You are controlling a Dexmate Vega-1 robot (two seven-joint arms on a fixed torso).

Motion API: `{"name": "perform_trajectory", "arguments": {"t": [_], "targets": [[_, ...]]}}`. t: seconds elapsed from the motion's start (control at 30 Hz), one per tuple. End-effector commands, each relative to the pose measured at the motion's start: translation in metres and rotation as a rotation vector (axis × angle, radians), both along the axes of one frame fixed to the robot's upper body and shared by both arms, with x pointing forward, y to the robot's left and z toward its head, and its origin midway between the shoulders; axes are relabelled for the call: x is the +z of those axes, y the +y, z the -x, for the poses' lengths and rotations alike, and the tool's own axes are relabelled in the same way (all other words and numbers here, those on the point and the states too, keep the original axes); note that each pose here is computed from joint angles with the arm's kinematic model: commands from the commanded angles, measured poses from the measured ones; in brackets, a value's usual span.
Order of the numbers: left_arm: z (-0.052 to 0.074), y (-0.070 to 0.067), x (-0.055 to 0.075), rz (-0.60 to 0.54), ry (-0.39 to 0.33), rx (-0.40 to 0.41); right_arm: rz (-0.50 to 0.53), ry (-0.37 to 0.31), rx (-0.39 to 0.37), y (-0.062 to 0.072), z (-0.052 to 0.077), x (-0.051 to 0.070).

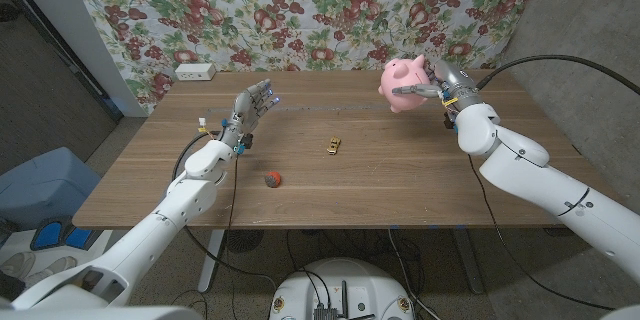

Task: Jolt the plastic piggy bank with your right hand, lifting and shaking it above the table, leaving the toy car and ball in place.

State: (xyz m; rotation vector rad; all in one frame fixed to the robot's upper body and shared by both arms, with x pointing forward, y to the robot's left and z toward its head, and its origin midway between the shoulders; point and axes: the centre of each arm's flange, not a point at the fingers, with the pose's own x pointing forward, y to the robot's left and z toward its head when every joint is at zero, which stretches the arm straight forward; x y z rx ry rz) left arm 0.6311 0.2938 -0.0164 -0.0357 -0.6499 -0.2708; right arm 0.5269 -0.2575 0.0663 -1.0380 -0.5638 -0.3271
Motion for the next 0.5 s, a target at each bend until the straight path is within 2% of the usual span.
{"name": "perform_trajectory", "arguments": {"t": [0.03,0.27,0.5], "targets": [[0.001,0.001,-0.002,0.008,-0.001,-0.001,-0.054,-0.127,-0.035,-0.001,0.004,-0.005],[0.000,0.002,-0.003,0.014,-0.004,0.001,-0.165,-0.351,-0.118,-0.003,0.012,-0.014],[0.000,0.002,-0.002,0.016,-0.005,0.007,-0.272,-0.491,-0.188,-0.004,0.014,-0.021]]}}
